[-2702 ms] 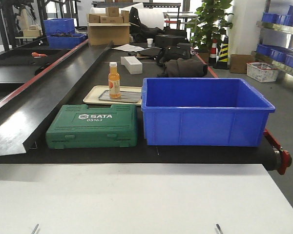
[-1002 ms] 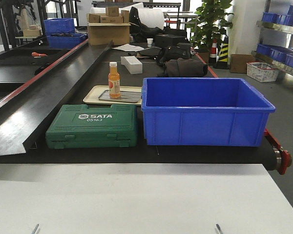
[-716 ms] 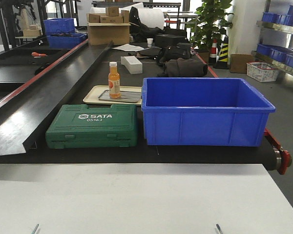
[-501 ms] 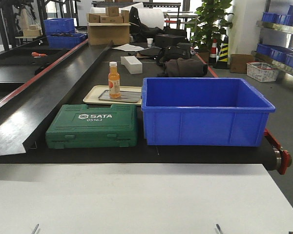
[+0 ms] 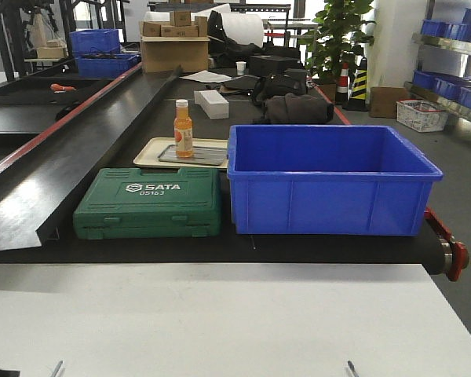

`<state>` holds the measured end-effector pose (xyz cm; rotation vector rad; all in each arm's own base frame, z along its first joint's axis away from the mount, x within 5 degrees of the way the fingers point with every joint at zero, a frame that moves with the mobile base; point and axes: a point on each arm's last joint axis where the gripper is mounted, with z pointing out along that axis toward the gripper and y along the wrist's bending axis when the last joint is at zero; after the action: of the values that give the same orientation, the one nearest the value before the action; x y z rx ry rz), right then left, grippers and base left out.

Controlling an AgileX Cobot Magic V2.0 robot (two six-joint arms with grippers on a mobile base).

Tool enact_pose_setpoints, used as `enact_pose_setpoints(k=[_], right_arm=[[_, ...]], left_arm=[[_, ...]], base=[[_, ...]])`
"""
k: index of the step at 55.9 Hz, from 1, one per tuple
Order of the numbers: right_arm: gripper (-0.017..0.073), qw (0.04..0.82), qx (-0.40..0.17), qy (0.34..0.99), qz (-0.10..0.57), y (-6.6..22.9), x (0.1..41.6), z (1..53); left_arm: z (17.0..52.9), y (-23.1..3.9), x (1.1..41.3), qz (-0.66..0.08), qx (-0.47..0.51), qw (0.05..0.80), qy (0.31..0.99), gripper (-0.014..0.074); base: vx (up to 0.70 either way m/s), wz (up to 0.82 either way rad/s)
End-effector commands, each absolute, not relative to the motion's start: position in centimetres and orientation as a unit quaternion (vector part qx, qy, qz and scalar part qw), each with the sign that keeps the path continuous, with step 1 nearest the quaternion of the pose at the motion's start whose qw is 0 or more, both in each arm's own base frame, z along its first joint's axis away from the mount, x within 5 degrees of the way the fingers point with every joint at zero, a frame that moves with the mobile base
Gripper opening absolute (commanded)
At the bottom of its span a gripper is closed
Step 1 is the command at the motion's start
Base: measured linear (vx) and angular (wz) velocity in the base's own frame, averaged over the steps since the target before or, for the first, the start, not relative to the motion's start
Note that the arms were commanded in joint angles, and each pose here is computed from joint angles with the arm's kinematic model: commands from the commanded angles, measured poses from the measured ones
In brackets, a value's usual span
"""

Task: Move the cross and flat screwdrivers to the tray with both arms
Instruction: 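Lower both grippers onto the green-handled screwdrivers lying on the table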

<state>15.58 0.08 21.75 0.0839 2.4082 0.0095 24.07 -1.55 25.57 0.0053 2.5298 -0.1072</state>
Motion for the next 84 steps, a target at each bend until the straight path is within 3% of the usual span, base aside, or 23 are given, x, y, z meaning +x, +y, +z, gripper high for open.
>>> enact_pose_setpoints(k=[1, 14, 31, 51, 64, 84], right_arm=[[0.0544, 0.383, 0.033, 0.923, 0.003, 0.0, 16.1, 23.0], [0.0544, 0.375, 0.033, 0.927, 0.002, 0.0, 16.0, 22.9], [0.0544, 0.377, 0.028, 0.926, -0.001, 0.0, 16.1, 22.9], [0.0544, 0.458, 0.023, 0.889, 0.008, 0.1, 17.1, 24.1], [0.0544, 0.358, 0.028, 0.933, -0.002, 0.0, 17.6, 23.6], [0.0544, 0.285, -0.03, 0.958, 0.012, 0.9, 25.1, 25.6]], left_arm=[[25.8, -1.2, 27.0, -0.042, -0.015, 0.294, 0.955, 0.0487], [22.0, -0.3, 31.2, -0.035, -0.02, 0.208, 0.977, 0.0487], [17.8, -0.5, 32.9, -0.037, 0.046, 0.144, 0.988, 0.0487], [15.3, -0.4, 34.2, -0.026, 0.055, 0.158, 0.986, 0.0487], [13.8, -0.4, 34.3, -0.026, 0.067, 0.134, 0.988, 0.0487], [11.8, -0.4, 34.4, -0.027, 0.078, 0.109, 0.991, 0.0486]], base=[[0.0, 0.0], [0.0, 0.0], [0.0, 0.0], [0.0, 0.0], [0.0, 0.0], [0.0, 0.0]])
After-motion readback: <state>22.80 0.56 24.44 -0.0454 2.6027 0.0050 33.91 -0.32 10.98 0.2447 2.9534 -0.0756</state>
